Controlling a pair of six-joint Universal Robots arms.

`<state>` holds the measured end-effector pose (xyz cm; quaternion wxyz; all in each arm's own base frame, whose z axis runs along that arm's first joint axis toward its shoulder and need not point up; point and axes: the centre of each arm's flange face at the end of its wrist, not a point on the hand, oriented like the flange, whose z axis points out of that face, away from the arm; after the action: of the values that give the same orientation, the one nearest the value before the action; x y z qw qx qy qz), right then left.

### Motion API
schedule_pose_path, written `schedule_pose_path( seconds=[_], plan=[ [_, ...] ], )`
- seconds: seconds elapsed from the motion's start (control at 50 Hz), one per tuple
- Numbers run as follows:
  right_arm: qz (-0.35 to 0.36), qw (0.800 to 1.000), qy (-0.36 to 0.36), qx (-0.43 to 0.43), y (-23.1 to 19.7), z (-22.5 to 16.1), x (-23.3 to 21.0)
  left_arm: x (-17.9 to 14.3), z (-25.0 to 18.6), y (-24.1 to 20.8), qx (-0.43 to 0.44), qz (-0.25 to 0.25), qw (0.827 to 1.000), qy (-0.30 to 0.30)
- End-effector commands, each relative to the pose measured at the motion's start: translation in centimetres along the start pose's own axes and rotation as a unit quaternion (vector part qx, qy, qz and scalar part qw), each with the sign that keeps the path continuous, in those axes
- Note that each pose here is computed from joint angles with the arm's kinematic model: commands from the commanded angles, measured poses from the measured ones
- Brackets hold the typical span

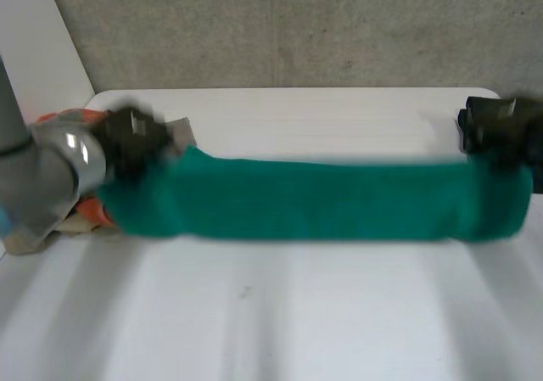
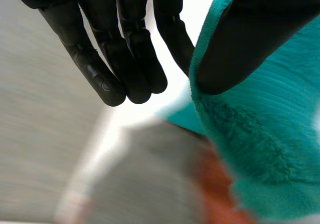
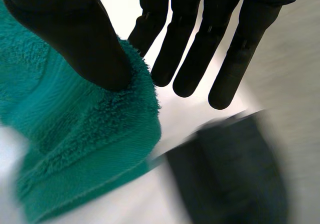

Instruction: Fold the laundry.

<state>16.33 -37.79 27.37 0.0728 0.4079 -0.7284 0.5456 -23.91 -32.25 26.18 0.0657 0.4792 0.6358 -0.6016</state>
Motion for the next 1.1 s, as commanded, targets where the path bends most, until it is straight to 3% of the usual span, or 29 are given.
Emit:
schedule_pose_path(
  seconds=[0.02,0.08,0.12,0.16,0.28,0.42,0.52,0.62,0.74,0.86,1.0,1.06,1.1],
  plan=[
    [0.061,0.937,0.197,0.281,-8.1,-0.2,7.1,-10.7,1.3,-9.2,0.264,-0.051,0.934,-0.237],
    [0.079,0.891,0.243,0.374,-9.9,-0.8,8.2,-13.0,0.7,-11.0,0.338,-0.083,0.894,-0.283],
    [0.074,0.873,0.260,0.407,-10.4,-0.9,8.4,-13.3,0.7,-11.2,0.354,-0.092,0.886,-0.286],
    [0.068,0.864,0.268,0.421,-10.2,-0.7,8.3,-13.2,1.0,-10.8,0.349,-0.100,0.890,-0.277],
    [0.075,0.892,0.209,0.394,-8.7,0.9,5.5,-10.8,2.4,-8.3,0.303,-0.115,0.916,-0.236],
    [0.105,0.938,0.128,0.305,-4.2,4.1,1.6,-6.5,3.8,-3.6,0.234,-0.134,0.945,-0.184],
    [0.128,0.966,0.073,0.213,1.1,6.7,-1.7,-0.6,4.1,1.2,0.154,-0.148,0.971,-0.110],
    [0.119,0.984,0.029,0.127,5.2,7.5,-4.8,4.1,3.0,4.6,0.089,-0.149,0.984,-0.049],
    [0.093,0.995,-0.017,0.028,8.4,5.6,-6.3,7.7,-0.1,7.0,0.011,-0.141,0.990,0.018],
    [0.041,0.994,-0.062,-0.078,9.1,0.2,-6.0,9.3,-5.6,6.7,-0.063,-0.103,0.988,0.093],
    [-0.030,0.973,-0.152,-0.169,9.8,-6.0,-6.0,10.0,-11.8,5.5,-0.160,-0.076,0.965,0.196],
    [-0.060,0.970,-0.165,-0.168,10.0,-6.3,-6.0,10.4,-12.7,5.2,-0.173,-0.066,0.955,0.233],
    [-0.070,0.972,-0.158,-0.158,10.3,-5.6,-6.2,10.3,-12.2,4.8,-0.155,-0.045,0.957,0.239]
  ],
)
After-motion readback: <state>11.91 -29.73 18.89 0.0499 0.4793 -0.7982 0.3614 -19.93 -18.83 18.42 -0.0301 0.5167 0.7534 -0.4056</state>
